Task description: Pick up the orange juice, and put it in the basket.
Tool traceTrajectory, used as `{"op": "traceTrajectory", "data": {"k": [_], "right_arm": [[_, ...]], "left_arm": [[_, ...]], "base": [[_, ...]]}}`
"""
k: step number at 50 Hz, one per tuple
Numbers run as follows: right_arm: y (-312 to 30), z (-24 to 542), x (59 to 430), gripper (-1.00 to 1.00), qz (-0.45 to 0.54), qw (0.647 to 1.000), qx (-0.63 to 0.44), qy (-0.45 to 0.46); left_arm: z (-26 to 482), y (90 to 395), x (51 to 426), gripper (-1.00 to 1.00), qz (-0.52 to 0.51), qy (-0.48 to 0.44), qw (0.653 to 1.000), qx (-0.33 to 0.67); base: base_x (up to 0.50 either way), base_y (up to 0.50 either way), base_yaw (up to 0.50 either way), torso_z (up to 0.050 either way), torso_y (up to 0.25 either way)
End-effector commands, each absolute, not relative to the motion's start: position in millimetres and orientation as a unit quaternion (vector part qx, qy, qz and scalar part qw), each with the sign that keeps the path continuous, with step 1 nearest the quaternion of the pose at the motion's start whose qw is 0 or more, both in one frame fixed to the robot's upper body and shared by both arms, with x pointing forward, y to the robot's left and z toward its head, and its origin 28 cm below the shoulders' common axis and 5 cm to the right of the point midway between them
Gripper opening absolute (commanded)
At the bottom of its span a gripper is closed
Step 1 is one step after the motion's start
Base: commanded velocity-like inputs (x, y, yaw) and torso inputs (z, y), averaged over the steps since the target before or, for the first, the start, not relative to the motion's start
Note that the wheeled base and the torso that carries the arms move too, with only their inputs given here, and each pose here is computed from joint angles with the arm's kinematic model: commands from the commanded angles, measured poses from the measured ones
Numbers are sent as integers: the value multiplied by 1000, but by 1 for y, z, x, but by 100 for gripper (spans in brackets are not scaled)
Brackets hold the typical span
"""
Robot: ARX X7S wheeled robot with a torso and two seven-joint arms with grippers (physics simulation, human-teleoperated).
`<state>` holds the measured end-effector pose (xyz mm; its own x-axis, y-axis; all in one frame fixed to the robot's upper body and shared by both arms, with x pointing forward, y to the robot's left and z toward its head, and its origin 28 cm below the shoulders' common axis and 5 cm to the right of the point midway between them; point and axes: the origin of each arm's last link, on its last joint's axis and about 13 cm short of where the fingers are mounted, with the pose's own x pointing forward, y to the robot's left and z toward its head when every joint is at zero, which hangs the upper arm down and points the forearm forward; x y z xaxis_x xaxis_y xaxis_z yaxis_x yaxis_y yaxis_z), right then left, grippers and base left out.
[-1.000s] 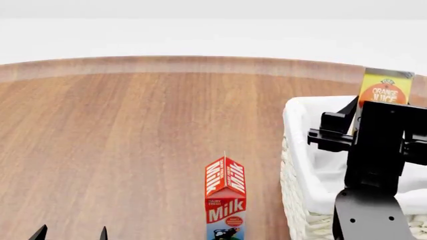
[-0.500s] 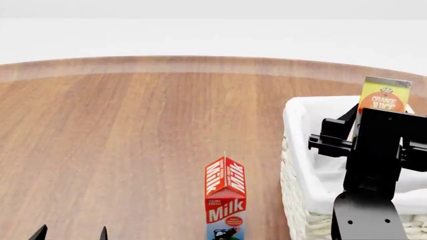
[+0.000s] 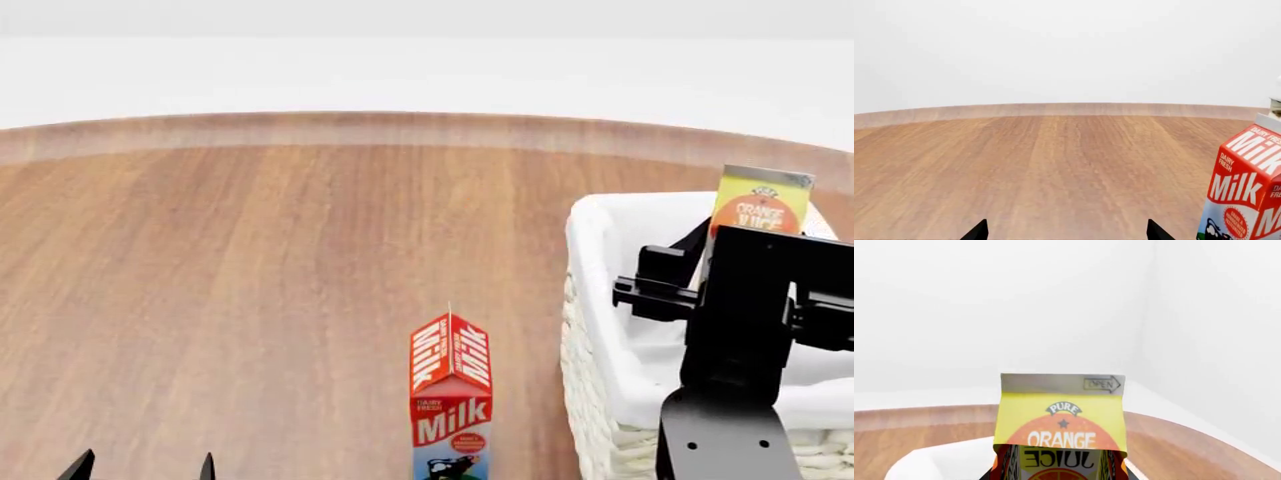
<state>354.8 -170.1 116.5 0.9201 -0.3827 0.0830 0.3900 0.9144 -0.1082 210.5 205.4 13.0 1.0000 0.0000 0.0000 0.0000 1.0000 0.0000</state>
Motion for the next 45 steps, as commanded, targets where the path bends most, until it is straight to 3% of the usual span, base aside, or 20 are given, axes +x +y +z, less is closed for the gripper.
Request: {"op": "traceTrajectory", "data": {"k": [1,10,11,45], "right_arm": [[-172,121,357,-100,-201,975,-85,-43],[-172,120,357,-100,-201,975,-86,-41],[-172,120,357,100,-204,975,-86,-36],[-159,140,341,100,-163,981,-69,-84]], "left_arm": [[13,205,211,100,0,0,1000,0],[13,205,211,100,0,0,1000,0],[13,205,211,100,0,0,1000,0],[13,205,211,100,0,0,1000,0]], "base": [[0,0,0,0,0],[0,0,0,0,1],[0,0,0,0,0],[0,0,0,0,0]]}}
